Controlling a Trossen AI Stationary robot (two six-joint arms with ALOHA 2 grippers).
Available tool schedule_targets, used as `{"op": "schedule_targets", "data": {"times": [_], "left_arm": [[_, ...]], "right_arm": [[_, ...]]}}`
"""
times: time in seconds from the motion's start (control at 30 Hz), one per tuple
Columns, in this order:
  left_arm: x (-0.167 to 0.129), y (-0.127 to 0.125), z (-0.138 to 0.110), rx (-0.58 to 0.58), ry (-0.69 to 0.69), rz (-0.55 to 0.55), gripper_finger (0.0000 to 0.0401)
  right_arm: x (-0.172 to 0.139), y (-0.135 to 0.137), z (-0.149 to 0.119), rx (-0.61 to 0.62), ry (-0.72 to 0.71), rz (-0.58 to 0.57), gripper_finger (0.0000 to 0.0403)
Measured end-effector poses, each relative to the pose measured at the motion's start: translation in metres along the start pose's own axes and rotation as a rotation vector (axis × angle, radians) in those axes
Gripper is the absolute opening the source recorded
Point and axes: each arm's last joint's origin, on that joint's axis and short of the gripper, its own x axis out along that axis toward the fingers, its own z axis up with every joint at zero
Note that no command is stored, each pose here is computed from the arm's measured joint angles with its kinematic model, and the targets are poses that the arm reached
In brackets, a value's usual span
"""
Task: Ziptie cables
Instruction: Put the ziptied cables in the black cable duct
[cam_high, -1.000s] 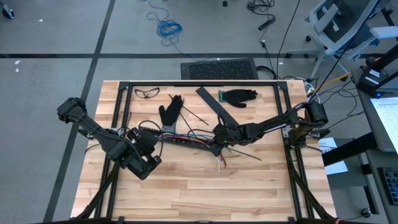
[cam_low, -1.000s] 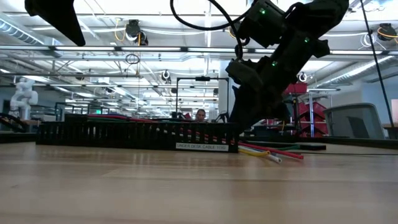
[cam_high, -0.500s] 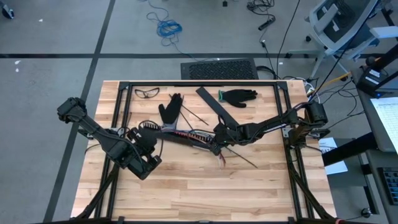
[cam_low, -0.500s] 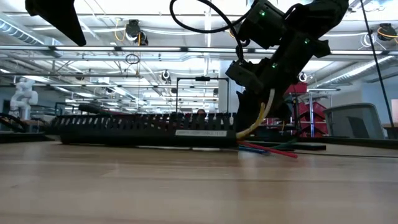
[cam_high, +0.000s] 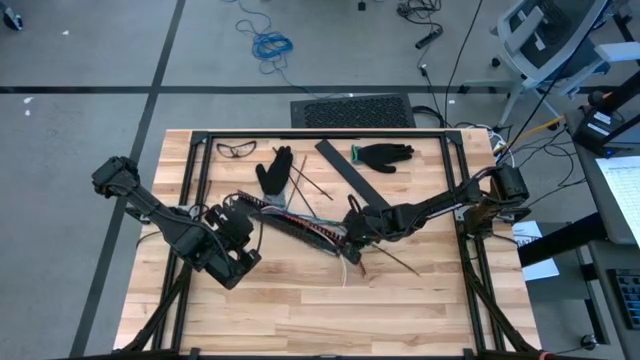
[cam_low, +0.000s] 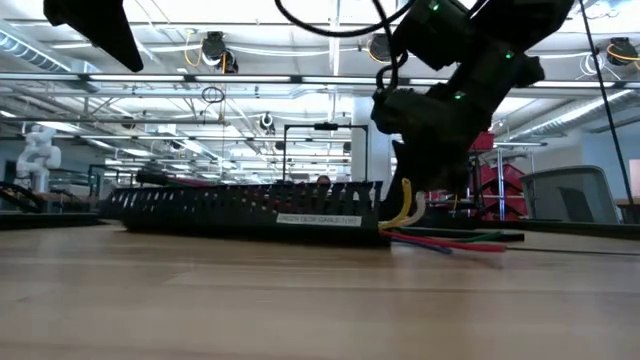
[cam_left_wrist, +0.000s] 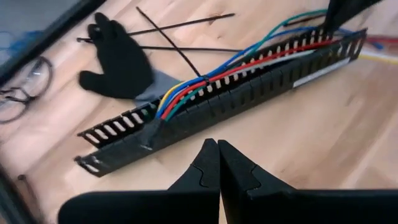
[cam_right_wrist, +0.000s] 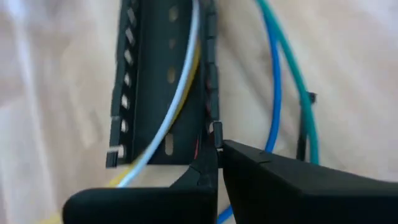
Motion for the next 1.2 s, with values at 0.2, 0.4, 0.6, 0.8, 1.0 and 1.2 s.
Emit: {"op": "schedule_targets", "data": {"times": [0.2, 0.4, 0.6, 0.8, 1.0, 1.2], "left_arm": [[0.008, -0.017, -0.002, -0.075, -0.046, -0.139, 0.0], [0.045, -0.032, -0.01, -0.061, 0.046, -0.354, 0.0], [0.072, -0.022, -0.003, -0.075, 0.154, -0.395, 0.0], [0.069, -0.028, 0.002, -0.112, 0.23, -0.544, 0.0], [0.062, -0.032, -0.003, -0.145, 0.144, -0.5, 0.0], [0.061, -0.038, -0.011, -0.137, 0.115, -0.473, 0.0]], "right_arm": [[-0.005, 0.019, -0.02, -0.119, 0.087, 0.058, 0.0003], [-0.008, 0.035, -0.035, -0.184, 0.124, 0.1, 0.0003], [-0.01, 0.041, -0.043, -0.217, 0.142, 0.11, 0.0002], [-0.01, 0.039, -0.045, -0.23, 0.148, 0.063, 0.0002], [-0.01, 0.035, -0.047, -0.246, 0.147, 0.001, 0.0002], [-0.01, 0.035, -0.046, -0.247, 0.133, 0.006, 0.0002]]}}
